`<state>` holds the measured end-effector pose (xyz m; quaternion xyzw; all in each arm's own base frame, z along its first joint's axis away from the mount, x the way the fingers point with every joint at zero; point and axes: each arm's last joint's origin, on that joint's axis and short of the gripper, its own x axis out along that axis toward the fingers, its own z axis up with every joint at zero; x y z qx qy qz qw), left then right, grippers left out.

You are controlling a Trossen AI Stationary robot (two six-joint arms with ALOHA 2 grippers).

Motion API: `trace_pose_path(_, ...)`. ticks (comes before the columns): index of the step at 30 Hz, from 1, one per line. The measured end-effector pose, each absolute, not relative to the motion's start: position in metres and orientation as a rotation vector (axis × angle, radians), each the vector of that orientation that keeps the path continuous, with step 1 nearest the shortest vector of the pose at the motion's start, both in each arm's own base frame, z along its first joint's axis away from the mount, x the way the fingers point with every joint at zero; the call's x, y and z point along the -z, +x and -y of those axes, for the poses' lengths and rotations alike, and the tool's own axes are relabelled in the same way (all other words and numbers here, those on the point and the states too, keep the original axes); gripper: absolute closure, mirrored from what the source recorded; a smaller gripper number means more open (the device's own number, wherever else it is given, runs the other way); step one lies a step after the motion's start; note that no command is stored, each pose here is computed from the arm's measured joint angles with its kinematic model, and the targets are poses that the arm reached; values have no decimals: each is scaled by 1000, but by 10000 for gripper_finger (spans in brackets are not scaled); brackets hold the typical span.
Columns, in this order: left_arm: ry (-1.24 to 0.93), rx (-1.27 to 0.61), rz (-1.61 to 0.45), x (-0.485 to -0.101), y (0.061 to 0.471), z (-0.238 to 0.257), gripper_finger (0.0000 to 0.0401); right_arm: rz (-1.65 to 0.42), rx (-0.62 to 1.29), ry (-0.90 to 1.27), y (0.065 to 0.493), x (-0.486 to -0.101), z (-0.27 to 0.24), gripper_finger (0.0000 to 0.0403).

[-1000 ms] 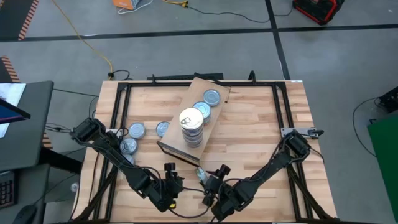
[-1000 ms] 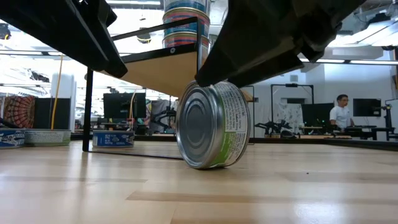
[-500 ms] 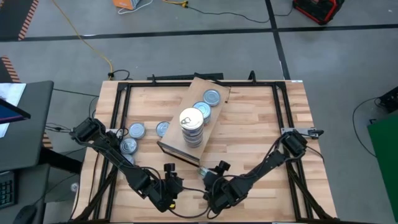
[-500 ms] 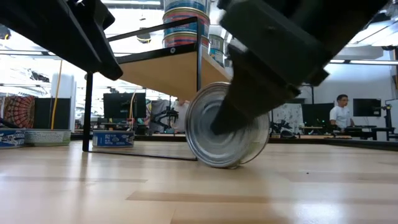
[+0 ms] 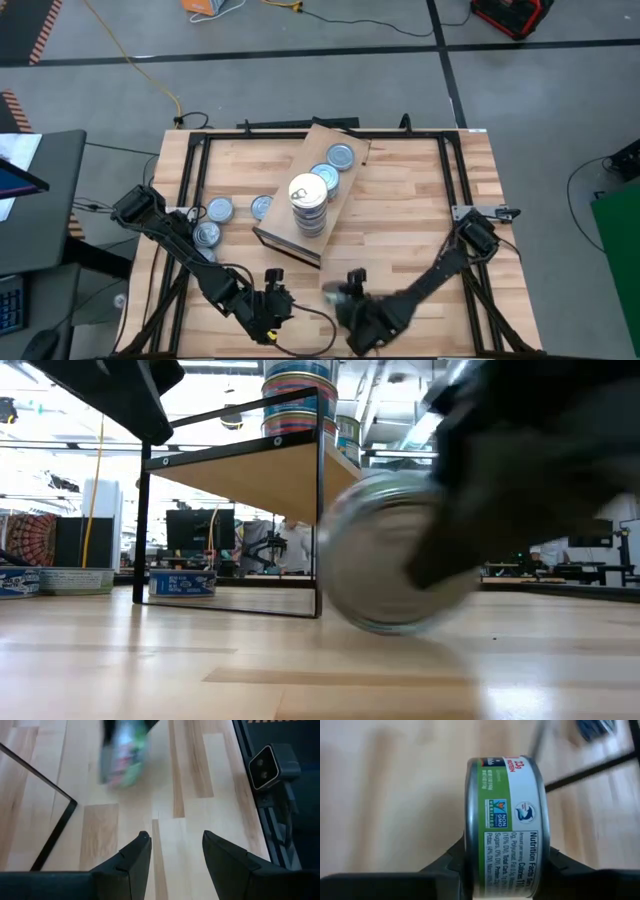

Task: Stack canned seafood by type on shelf
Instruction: Stack the green white tuna can on top of the green white tuna can on the shelf

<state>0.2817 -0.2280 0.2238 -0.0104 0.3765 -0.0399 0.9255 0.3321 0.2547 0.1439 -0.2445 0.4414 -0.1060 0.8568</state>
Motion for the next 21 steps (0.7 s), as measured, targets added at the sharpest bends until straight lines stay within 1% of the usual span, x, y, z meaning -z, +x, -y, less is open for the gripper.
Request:
trace_pose_path(3,-20,74,-768,-224,283,227,230,-925,191,-598,318,-152,-264,245)
trace_pose_path(7,-23,70,-764,-224,284,226,230,-889,220,-571,307,-172,-265,228)
trace_pose_path(12,-28,66,-763,-224,284,226,230,-850,197,-543,294,-194,-270,245)
trace_pose_path(17,-32,65,-764,-224,284,226,230,-826,171,-506,267,-222,-275,245)
trace_pose_path(21,-24,74,-749,-228,283,225,230,-780,279,-489,243,-246,-265,235)
